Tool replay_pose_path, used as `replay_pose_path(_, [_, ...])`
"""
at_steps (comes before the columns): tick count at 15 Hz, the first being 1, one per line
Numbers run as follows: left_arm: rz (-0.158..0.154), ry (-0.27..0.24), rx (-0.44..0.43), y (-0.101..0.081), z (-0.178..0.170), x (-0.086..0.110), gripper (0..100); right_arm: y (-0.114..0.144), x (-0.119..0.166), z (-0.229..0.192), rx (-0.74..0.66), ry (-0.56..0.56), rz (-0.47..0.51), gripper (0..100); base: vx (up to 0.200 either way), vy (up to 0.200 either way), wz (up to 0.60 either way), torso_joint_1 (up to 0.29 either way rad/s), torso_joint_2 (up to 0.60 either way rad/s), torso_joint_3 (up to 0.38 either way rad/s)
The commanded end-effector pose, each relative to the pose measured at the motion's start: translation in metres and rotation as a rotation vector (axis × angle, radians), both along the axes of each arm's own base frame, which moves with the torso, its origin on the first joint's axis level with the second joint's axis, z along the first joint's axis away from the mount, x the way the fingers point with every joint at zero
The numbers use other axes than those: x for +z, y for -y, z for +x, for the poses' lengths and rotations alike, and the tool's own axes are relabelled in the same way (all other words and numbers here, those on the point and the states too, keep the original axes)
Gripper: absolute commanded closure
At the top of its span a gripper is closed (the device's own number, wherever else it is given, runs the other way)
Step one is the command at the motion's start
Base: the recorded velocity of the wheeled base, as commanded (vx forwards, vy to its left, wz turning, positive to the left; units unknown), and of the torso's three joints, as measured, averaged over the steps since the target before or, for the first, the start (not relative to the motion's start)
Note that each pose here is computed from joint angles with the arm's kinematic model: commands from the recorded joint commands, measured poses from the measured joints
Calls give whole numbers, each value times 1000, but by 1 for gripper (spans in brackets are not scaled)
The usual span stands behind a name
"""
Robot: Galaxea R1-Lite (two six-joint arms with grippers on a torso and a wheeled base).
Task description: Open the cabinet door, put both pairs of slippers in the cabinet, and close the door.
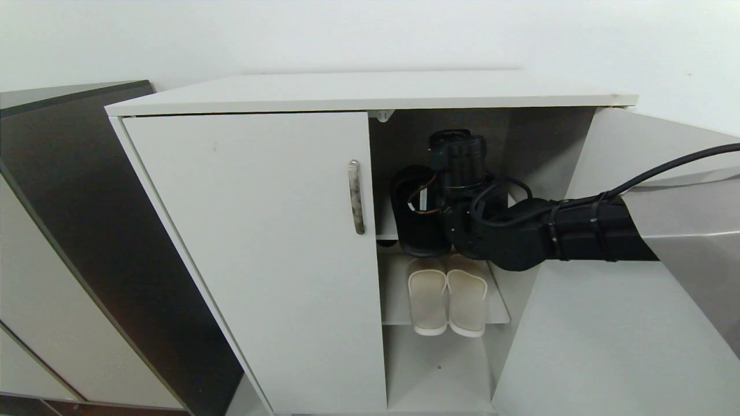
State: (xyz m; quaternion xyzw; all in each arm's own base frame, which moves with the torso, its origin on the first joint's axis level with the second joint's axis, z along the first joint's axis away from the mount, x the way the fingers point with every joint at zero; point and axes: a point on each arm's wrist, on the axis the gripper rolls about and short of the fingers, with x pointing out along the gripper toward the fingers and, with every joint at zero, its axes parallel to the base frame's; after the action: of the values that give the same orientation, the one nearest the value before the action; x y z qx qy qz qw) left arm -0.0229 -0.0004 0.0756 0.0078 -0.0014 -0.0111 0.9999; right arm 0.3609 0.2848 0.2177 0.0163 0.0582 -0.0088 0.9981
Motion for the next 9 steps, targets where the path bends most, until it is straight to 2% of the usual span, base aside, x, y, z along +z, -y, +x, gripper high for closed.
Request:
replay_pose_path(1, [0, -1, 10, 0, 0, 0, 100, -1, -4, 14, -18, 4, 3, 100, 0, 0, 0, 0, 0, 0])
replay_pose_path(9, [1, -1, 13, 0, 0, 0, 100, 3, -4, 26, -39, -2, -1, 100, 0, 0, 0, 0, 0, 0])
